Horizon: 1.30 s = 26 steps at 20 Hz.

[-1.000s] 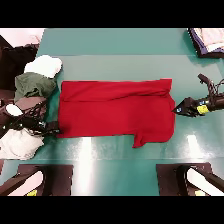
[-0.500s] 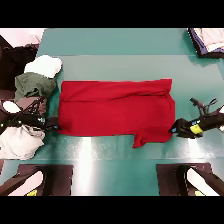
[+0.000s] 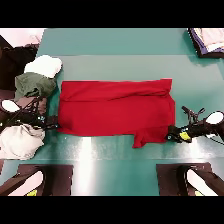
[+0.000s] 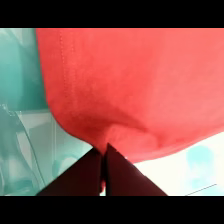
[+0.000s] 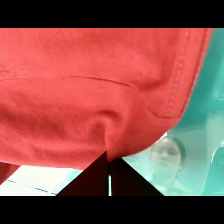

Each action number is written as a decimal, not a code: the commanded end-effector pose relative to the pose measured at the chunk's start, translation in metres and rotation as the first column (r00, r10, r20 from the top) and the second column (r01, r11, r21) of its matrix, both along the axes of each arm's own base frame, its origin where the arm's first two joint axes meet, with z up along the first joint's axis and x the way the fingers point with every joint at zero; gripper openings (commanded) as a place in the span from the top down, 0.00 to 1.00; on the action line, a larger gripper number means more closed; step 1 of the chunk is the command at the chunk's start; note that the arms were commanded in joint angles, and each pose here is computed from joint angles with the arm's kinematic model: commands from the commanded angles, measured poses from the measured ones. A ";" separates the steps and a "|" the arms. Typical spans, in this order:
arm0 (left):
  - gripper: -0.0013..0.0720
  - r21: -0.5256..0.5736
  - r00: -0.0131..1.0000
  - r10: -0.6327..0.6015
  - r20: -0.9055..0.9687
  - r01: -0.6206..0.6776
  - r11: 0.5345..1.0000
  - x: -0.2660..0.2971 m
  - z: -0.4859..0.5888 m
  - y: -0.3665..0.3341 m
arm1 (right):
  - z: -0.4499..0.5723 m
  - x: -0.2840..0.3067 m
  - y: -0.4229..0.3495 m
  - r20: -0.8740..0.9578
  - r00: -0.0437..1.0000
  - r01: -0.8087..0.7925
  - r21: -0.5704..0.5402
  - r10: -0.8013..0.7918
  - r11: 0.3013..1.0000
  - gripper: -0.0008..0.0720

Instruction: Fold the shirts.

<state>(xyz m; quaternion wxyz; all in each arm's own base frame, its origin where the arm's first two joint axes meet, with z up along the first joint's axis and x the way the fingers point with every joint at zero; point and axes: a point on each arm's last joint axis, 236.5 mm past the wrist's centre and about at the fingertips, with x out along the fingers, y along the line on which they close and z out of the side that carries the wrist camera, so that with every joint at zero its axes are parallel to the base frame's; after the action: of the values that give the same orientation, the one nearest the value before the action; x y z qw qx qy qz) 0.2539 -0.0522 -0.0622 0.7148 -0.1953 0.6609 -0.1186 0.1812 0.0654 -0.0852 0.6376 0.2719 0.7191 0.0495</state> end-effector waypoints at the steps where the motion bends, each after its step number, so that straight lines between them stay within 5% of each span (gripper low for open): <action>1: 0.95 0.002 1.000 -0.013 0.004 0.013 1.000 0.001 0.004 0.001 | 0.002 -0.011 0.004 -0.031 0.998 -0.054 0.007 0.054 0.999 0.97; 7: 0.95 0.047 0.989 -0.054 0.134 0.048 0.998 0.007 0.056 0.004 | 0.073 -0.032 -0.058 -0.030 0.977 -0.209 -0.270 0.209 0.940 0.97; 12: 0.95 0.006 0.989 -0.139 0.055 0.138 0.990 -0.037 0.074 -0.015 | 0.127 -0.061 -0.065 0.049 0.974 -0.192 -0.355 0.223 0.915 0.97; 15: 0.95 -0.024 0.986 -0.162 0.031 0.163 0.986 -0.044 0.076 -0.037 | 0.133 -0.057 -0.063 0.119 0.968 -0.163 -0.373 0.221 0.913 0.97; 19: 0.95 -0.091 0.959 0.027 0.281 -0.002 0.996 0.027 0.099 -0.051 | 0.128 -0.029 -0.048 0.159 0.964 -0.160 -0.300 0.215 0.940 0.97; 26: 0.95 -0.023 0.924 0.088 0.372 -0.085 0.996 0.093 0.103 -0.026 | 0.144 0.072 -0.063 0.232 0.954 -0.115 -0.304 0.190 0.946 0.97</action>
<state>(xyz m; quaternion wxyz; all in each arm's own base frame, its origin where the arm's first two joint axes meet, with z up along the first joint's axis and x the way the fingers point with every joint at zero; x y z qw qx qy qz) 0.3167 -0.0856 0.0415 0.8173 -0.1946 0.5232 -0.1426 0.2130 0.0067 0.0542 0.7404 0.1075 0.6629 0.0283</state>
